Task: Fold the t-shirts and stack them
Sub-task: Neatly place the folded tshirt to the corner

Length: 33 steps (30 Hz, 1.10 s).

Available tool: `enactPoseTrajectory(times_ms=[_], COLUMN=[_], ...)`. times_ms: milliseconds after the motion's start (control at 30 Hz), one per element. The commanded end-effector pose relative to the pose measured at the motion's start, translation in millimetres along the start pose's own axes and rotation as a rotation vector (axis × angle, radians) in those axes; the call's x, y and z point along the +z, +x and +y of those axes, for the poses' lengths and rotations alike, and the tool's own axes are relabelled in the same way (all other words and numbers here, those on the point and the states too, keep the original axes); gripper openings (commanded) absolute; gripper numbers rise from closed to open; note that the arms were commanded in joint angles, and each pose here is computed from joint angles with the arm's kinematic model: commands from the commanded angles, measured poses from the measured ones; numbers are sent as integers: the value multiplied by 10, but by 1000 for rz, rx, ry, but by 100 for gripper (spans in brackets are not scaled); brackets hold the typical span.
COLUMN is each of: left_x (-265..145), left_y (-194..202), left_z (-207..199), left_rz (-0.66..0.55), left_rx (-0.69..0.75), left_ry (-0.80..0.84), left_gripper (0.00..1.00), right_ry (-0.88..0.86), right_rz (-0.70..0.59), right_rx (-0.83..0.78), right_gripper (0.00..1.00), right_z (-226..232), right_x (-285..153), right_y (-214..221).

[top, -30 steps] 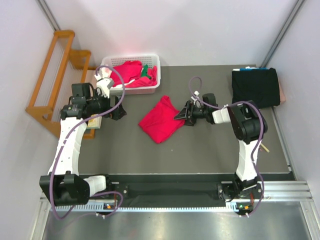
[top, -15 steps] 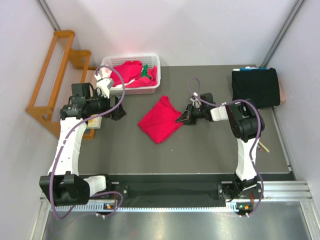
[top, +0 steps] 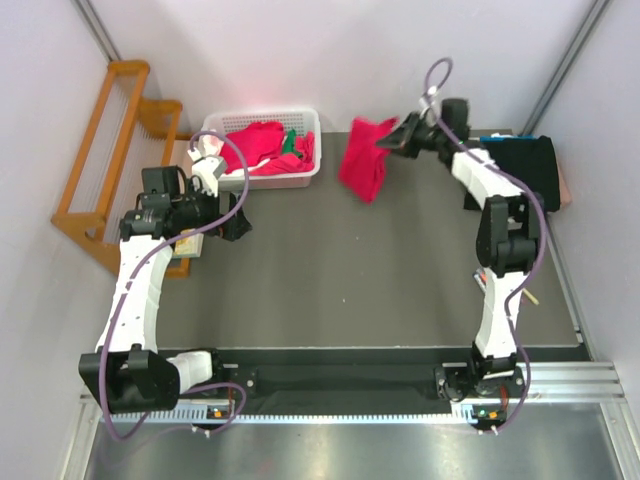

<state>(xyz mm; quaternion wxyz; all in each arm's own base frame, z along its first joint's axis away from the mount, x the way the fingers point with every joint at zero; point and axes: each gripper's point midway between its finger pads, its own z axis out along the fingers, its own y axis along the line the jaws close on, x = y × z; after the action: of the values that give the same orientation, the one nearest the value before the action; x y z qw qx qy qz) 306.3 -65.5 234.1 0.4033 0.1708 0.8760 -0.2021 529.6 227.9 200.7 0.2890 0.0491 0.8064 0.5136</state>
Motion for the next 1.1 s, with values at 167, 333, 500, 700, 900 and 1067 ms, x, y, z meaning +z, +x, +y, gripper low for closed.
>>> enactPoseTrajectory(times_ms=[167, 333, 500, 700, 900, 1067], left_x=[-147, -150, -140, -145, -108, -92], left_y=[-141, -141, -156, -148, -113, -96], left_z=[-28, -39, -67, -71, -63, -68], left_rz=[-53, -54, -59, -57, -44, -43], left_rx=[39, 39, 26, 27, 16, 12], left_ry=[-15, -10, 6, 7, 14, 21], left_gripper=[99, 99, 99, 99, 99, 99], right_ry=[26, 44, -10, -171, -233, -42], right_rz=[-271, -378, -471, -611, -693, -751], right_rx=[-39, -47, -1, 0, 4, 15], right_gripper=[0, 0, 0, 0, 0, 0], right_z=[33, -35, -11, 257, 404, 95], right_x=[-1035, -1598, -2039, -2574, -3003, -3238], right_y=[-1187, -1505, -1793, -2239, -2358, -2238])
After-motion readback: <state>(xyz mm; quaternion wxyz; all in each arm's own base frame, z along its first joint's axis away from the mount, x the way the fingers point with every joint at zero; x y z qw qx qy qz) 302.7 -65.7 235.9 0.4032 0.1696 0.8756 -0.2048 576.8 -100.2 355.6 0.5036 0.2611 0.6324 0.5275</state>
